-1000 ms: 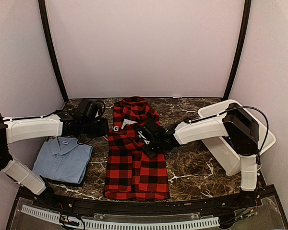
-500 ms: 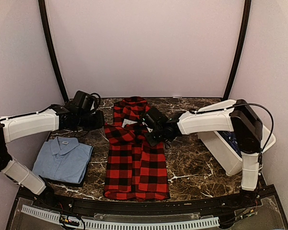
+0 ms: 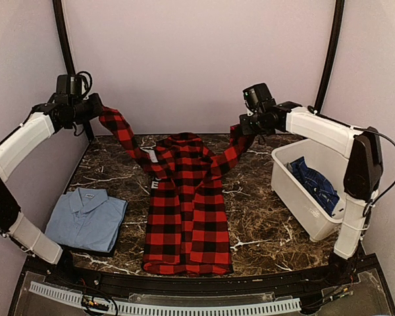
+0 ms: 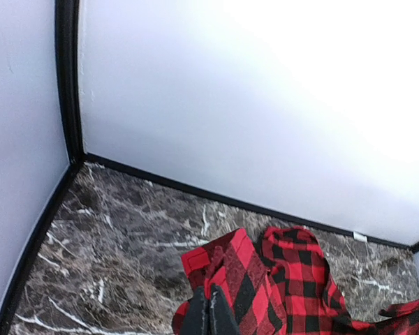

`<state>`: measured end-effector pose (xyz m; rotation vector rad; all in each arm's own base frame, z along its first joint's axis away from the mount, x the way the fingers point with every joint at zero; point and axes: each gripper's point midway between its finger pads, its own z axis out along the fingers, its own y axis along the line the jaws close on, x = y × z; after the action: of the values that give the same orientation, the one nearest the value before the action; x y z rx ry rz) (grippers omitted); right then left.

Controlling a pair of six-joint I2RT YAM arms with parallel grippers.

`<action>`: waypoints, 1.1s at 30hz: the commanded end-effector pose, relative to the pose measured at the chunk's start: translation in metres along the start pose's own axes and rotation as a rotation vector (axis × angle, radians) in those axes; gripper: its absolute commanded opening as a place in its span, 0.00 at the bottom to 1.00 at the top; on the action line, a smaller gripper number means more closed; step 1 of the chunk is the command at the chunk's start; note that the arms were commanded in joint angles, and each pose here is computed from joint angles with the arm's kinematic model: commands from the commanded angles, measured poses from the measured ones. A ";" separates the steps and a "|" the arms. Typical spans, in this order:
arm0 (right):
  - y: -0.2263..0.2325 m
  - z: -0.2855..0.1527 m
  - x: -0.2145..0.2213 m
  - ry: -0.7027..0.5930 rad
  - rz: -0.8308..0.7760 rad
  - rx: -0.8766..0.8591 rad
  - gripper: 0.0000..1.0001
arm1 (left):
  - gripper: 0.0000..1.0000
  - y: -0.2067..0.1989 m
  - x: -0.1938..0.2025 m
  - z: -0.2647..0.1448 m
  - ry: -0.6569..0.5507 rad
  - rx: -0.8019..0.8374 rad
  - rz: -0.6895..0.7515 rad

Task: Fold and stack the long sleeve shirts
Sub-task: Flatten out the square-folded shirt at the center of the board.

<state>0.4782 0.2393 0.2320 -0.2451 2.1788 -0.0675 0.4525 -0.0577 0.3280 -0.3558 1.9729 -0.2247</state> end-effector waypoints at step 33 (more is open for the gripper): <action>-0.136 0.037 -0.062 0.008 0.191 0.042 0.58 | 0.08 0.102 -0.028 0.143 0.170 -0.144 -0.049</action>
<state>0.5799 0.1017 0.2340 0.0241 2.2642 -0.0733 0.5770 0.0654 0.2720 -0.5354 2.1032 -0.0636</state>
